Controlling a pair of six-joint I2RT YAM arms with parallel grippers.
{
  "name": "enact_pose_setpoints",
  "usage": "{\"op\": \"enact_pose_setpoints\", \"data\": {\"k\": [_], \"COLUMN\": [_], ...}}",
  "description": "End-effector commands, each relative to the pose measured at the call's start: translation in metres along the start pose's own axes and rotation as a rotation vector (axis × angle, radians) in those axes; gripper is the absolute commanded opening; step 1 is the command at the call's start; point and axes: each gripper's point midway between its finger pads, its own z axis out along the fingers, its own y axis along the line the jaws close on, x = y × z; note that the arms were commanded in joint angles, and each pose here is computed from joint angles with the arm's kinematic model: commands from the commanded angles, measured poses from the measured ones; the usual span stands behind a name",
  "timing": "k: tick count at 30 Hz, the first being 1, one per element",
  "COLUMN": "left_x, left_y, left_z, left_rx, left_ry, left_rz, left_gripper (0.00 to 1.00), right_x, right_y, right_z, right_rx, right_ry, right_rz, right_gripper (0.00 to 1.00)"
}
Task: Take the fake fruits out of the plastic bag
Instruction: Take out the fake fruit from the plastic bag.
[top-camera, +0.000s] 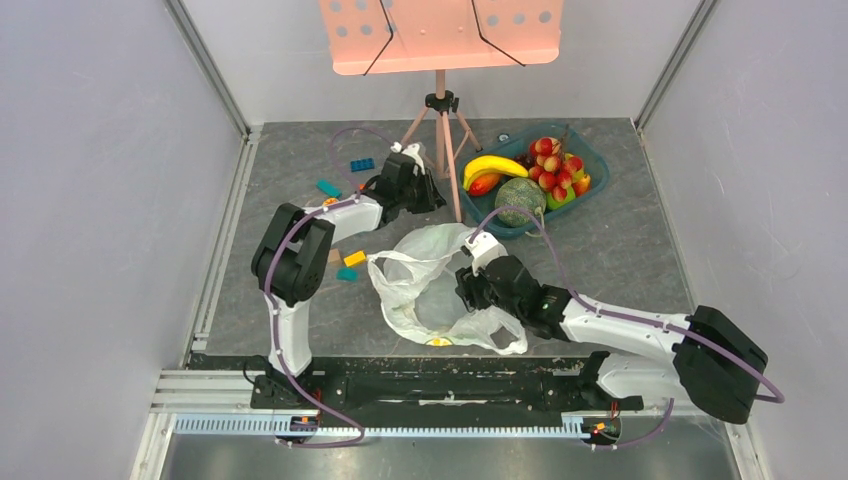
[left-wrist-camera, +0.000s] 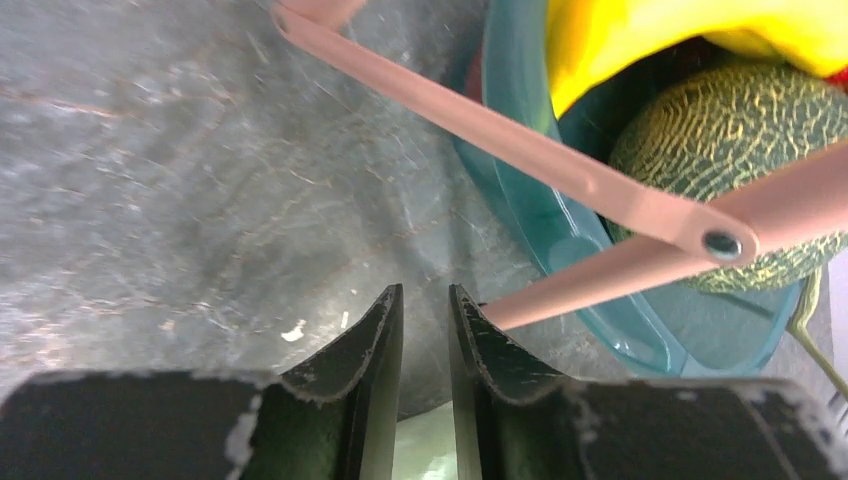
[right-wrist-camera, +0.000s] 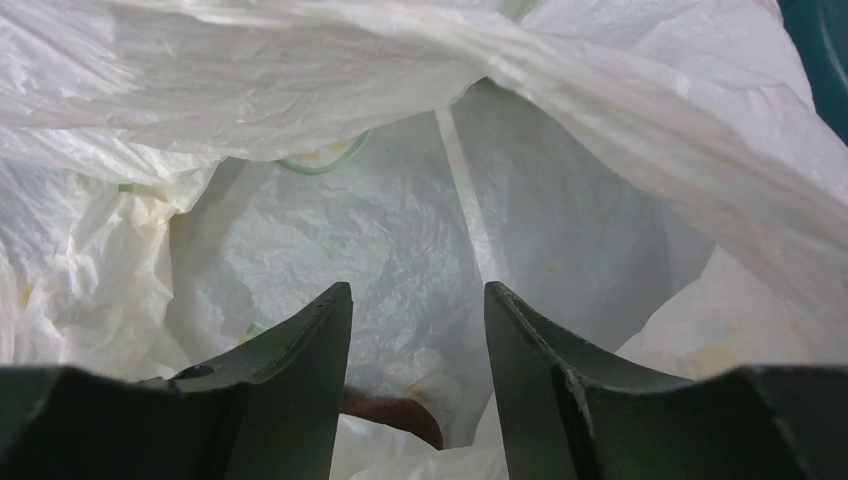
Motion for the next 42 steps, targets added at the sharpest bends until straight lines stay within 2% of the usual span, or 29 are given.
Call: {"op": "enact_pose_setpoints", "data": {"k": [1, 10, 25, 30, 42], "left_x": [0.019, 0.056, 0.087, 0.095, 0.110], "left_y": [-0.015, -0.004, -0.013, -0.019, -0.034], "left_z": [-0.002, -0.022, -0.036, -0.038, -0.042], "left_rx": [0.050, 0.024, 0.078, 0.096, 0.156], "left_ry": [0.036, 0.106, 0.220, 0.245, 0.299], "left_rz": [-0.017, -0.042, -0.046, -0.041, -0.034], "left_gripper": [0.29, 0.28, 0.25, 0.24, 0.17], "right_x": [-0.018, -0.014, -0.032, -0.039, -0.039], "right_y": [-0.008, -0.016, 0.004, 0.004, 0.000], "right_z": [0.005, 0.026, 0.063, 0.074, 0.094], "right_rx": [0.058, 0.116, 0.030, 0.037, 0.033], "right_ry": [-0.053, -0.035, -0.098, -0.117, -0.112], "right_rz": [0.002, -0.020, -0.036, -0.050, -0.065], "right_gripper": [0.56, 0.73, 0.94, 0.98, 0.98]}}
